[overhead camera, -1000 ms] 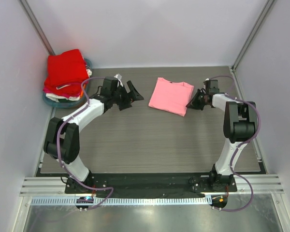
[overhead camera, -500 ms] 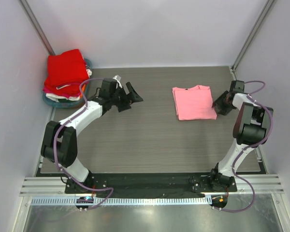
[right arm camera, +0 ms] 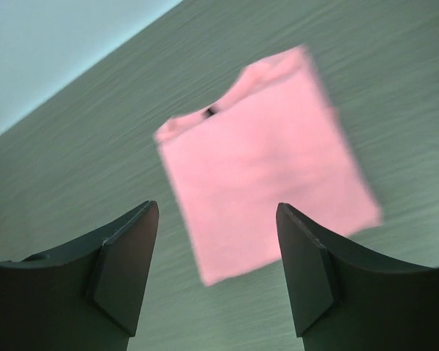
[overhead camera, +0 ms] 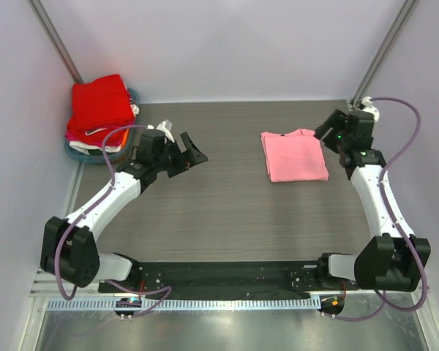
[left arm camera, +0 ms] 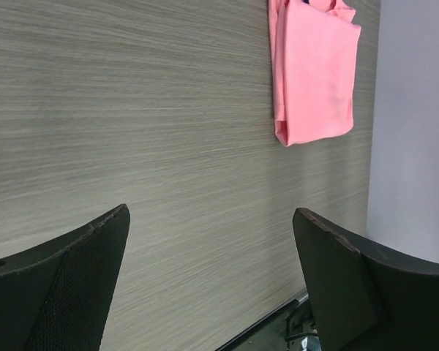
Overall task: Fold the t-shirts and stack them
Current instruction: Reset both grippers
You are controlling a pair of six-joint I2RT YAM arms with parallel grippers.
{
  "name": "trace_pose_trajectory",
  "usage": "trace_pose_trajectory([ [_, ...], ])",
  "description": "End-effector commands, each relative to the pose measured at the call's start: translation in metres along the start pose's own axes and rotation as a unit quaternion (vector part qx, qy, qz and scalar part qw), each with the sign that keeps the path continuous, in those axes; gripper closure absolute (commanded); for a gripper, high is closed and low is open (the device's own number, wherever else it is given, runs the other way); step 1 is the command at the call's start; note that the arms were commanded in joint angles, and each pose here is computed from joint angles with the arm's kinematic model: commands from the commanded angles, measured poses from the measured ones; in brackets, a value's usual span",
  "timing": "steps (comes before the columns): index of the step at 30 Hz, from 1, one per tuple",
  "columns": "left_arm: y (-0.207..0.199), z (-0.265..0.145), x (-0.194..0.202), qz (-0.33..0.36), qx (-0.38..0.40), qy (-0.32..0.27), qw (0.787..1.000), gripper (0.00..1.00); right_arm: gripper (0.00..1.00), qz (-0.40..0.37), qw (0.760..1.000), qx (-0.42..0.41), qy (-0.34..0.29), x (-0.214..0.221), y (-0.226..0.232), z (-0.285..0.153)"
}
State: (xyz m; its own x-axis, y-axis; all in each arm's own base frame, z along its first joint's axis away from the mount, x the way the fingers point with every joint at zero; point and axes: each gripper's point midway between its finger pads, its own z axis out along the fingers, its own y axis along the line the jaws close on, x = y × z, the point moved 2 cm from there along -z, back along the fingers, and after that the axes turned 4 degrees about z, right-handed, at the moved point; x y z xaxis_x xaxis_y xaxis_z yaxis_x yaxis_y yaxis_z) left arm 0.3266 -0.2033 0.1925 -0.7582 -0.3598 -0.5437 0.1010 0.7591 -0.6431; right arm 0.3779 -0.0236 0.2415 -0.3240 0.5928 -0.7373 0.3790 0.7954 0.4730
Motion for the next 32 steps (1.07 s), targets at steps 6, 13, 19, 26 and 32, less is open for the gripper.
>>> trace_pose_trajectory([
  [6, 0.033, -0.026, 0.008, 0.055, -0.075, -0.087, 0.992, 0.02, 0.28, -0.157, 0.979, -0.110, 0.072, 0.137, 0.084, -0.009],
  [13, 0.063, -0.020, 0.053, 0.129, -0.097, -0.104, 0.981, 0.00, 0.26, -0.198, 0.970, -0.137, 0.029, 0.205, 0.077, -0.003],
  [19, 0.075, -0.023, 0.059, 0.189, -0.078, -0.161, 0.966, 0.00, 0.01, -0.221, 0.957, -0.190, -0.007, 0.218, 0.067, -0.019],
  [26, 0.063, -0.030, 0.058, 0.203, -0.048, -0.163, 0.964, 0.00, 0.00, -0.233, 0.956, -0.176, 0.026, 0.229, 0.068, -0.011],
  [32, 0.064, -0.029, 0.060, 0.202, -0.052, -0.156, 0.965, 0.00, 0.00, -0.230, 0.955, -0.188, 0.019, 0.227, 0.074, -0.011],
])
